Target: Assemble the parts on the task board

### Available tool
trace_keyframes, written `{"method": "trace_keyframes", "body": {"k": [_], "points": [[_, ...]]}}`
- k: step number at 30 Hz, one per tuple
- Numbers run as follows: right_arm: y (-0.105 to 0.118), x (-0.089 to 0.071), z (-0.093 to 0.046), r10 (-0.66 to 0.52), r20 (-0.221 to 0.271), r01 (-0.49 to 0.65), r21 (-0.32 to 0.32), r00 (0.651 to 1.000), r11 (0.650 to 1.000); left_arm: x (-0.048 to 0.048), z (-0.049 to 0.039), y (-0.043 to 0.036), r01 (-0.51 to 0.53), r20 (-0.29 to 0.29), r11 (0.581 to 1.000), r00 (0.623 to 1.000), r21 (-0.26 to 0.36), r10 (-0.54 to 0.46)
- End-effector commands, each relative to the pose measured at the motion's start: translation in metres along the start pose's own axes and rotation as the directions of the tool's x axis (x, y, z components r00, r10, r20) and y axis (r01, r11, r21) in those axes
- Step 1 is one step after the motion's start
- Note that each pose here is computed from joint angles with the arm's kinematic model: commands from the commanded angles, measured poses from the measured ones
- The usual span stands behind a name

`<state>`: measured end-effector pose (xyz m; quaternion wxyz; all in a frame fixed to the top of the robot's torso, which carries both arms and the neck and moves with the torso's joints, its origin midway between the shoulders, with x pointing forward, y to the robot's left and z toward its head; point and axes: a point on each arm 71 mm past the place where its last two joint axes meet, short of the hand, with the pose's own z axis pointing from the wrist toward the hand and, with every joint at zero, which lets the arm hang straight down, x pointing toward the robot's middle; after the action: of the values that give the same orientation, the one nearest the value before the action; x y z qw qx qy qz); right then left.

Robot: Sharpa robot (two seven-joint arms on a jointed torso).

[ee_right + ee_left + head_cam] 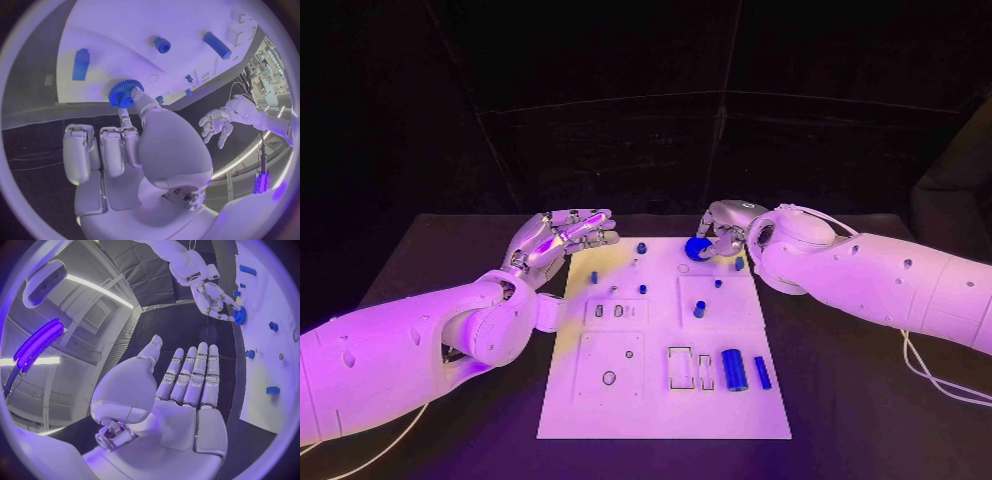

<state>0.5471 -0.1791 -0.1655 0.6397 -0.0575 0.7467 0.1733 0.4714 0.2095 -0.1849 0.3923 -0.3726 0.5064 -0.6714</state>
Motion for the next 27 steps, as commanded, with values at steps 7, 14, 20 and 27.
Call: {"method": "trace_keyframes", "body": {"k": [7, 14, 20, 27], "points": [[0.046, -0.008, -0.007, -0.047, 0.129, 0.061, -0.106, 0.99, 0.993, 0.0011, 0.0003, -0.0012, 0.007, -0.015, 1.0, 1.0, 0.002, -0.007], [0.075, -0.006, -0.001, -0.057, 0.157, 0.08, -0.144, 0.986, 0.986, 0.0012, 0.0003, -0.0012, 0.007, -0.015, 1.0, 1.0, 0.002, -0.007], [0.095, 0.001, 0.007, -0.066, 0.14, 0.09, -0.167, 0.988, 0.982, 0.0016, 0.0009, -0.001, 0.007, -0.015, 1.0, 1.0, 0.004, -0.007], [0.108, 0.012, 0.017, -0.083, 0.098, 0.1, -0.177, 0.992, 0.979, 0.0023, 0.0015, -0.0008, 0.007, -0.016, 1.0, 1.0, 0.005, -0.007]]}}
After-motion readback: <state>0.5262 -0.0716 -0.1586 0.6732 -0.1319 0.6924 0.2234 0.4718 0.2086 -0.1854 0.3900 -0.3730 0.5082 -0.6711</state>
